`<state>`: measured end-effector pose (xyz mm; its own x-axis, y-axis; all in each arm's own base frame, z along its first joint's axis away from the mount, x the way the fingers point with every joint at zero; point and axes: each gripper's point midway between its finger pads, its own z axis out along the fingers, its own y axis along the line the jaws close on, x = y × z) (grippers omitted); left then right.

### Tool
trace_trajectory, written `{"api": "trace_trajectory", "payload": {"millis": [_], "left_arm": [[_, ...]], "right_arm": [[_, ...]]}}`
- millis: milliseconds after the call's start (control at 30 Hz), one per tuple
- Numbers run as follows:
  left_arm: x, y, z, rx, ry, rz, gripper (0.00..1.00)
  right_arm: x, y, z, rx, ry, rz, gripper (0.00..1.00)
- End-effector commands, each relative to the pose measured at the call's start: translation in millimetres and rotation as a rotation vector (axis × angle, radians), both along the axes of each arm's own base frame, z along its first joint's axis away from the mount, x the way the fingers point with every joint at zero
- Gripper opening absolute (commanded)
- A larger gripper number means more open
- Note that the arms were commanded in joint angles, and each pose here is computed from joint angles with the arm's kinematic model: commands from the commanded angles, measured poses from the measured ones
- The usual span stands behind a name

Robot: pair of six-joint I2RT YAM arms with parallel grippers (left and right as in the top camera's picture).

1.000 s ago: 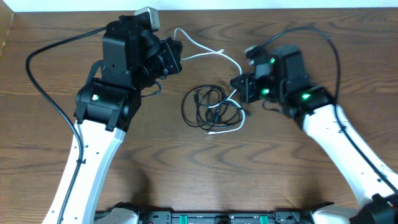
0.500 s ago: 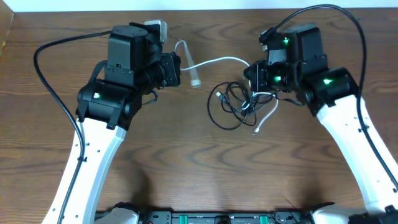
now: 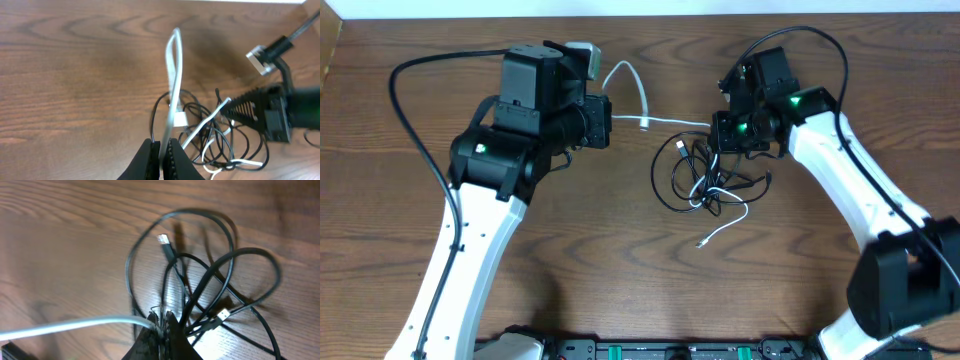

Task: Untangle cables

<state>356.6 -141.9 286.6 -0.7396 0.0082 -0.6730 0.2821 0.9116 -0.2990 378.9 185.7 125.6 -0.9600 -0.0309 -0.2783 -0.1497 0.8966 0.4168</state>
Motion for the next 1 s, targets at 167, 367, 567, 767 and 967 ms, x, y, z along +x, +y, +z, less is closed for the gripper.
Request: {"api": "trace_trajectory", "payload": {"millis": [167, 367, 567, 767, 967], "left_arm": [[-0.2, -23.9, -24.0, 0.008, 0.052, -0.177, 0.08], [-6.3, -30.6, -50.9, 0.044, 0.13, -0.256, 0.15], [-7.8, -29.9, -52.1, 0.083, 0.106, -0.306, 0.56], [-9.1, -30.2, -40.7, 0.074, 0.069, -0.307, 0.62], [-30.0, -43.8, -0.2, -0.031, -0.025, -0.384, 0.62]], "right_arm": [[15.0, -28.9, -29.9, -0.039, 0.071, -0.097, 0.11], [15.4, -33.9, -30.9, -0.046, 0.076, -0.109, 0.69], [12.6, -26.1, -24.6, -0.007, 0.058, -0.027, 0.83], [10.9, -35.9, 7.5, -0.018, 0.021, 0.003, 0.89], [3.6, -52.7, 42.1, -0.043, -0.038, 0.041, 0.89]]}}
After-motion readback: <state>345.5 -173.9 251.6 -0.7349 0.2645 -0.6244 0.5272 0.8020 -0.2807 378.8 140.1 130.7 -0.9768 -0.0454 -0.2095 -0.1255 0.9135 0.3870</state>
